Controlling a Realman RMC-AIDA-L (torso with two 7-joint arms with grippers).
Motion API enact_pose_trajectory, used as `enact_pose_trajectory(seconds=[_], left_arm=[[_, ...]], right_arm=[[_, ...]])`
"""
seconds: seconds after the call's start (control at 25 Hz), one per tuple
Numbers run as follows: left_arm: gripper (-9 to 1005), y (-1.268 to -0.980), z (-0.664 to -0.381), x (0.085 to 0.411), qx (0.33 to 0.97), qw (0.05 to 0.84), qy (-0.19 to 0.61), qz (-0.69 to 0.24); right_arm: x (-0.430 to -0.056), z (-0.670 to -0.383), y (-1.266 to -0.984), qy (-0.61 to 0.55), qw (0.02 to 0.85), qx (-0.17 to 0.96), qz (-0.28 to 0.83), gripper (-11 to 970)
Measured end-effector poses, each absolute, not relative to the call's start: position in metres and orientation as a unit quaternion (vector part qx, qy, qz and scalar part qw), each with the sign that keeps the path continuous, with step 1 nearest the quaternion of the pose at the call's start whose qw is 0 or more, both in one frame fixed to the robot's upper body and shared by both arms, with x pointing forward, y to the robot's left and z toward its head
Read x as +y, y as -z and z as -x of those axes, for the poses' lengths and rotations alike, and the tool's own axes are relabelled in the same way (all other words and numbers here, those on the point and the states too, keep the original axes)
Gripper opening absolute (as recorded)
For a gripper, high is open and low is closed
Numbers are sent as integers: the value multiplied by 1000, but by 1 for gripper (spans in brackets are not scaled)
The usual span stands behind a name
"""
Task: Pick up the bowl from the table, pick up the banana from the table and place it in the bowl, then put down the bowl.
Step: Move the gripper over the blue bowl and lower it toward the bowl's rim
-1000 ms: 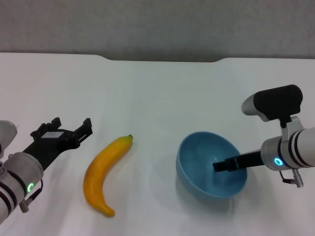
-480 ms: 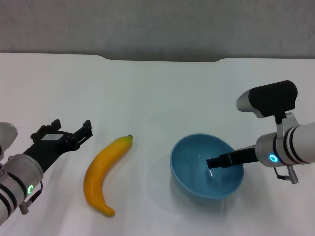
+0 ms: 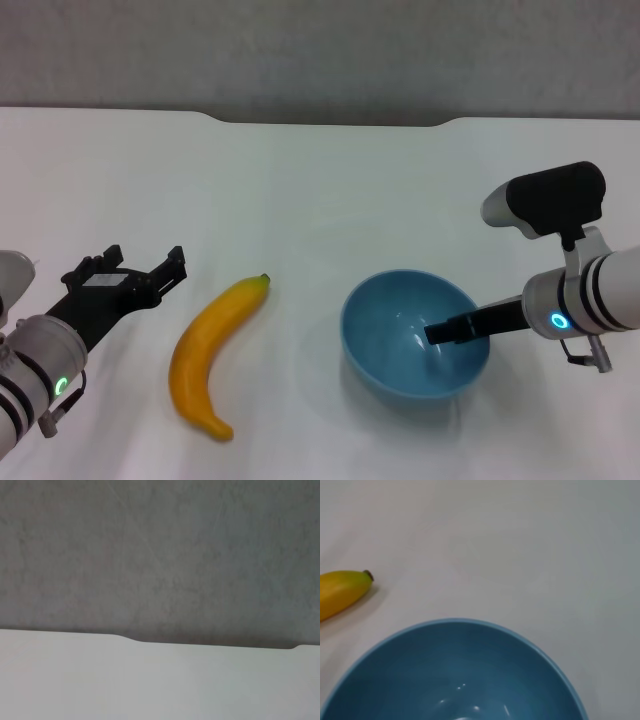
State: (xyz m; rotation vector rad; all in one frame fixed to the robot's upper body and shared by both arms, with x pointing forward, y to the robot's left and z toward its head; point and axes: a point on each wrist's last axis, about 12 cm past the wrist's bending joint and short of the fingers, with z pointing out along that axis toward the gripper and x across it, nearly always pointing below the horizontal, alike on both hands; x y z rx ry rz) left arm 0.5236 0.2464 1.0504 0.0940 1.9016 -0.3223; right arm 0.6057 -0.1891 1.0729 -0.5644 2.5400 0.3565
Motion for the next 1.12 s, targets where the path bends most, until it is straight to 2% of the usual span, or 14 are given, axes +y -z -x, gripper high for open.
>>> enact_pose_trajectory(seconds=[0.08, 0.48, 0.92, 1.12], left_arm=[[809, -1050, -524, 247, 810, 569, 137, -40], [803, -1048, -523, 248, 812, 566, 135, -39], [797, -1048, -522, 248, 813, 565, 136, -39], [794, -1047, -522, 246, 813, 564, 137, -41]], right_arm=[[-189, -606, -1074, -131, 256, 934, 211, 823], [-194, -604, -1074, -135, 260, 933, 211, 361], [-194, -604, -1074, -139, 258, 934, 206, 117], [-195, -603, -1074, -140, 259, 934, 202, 47]])
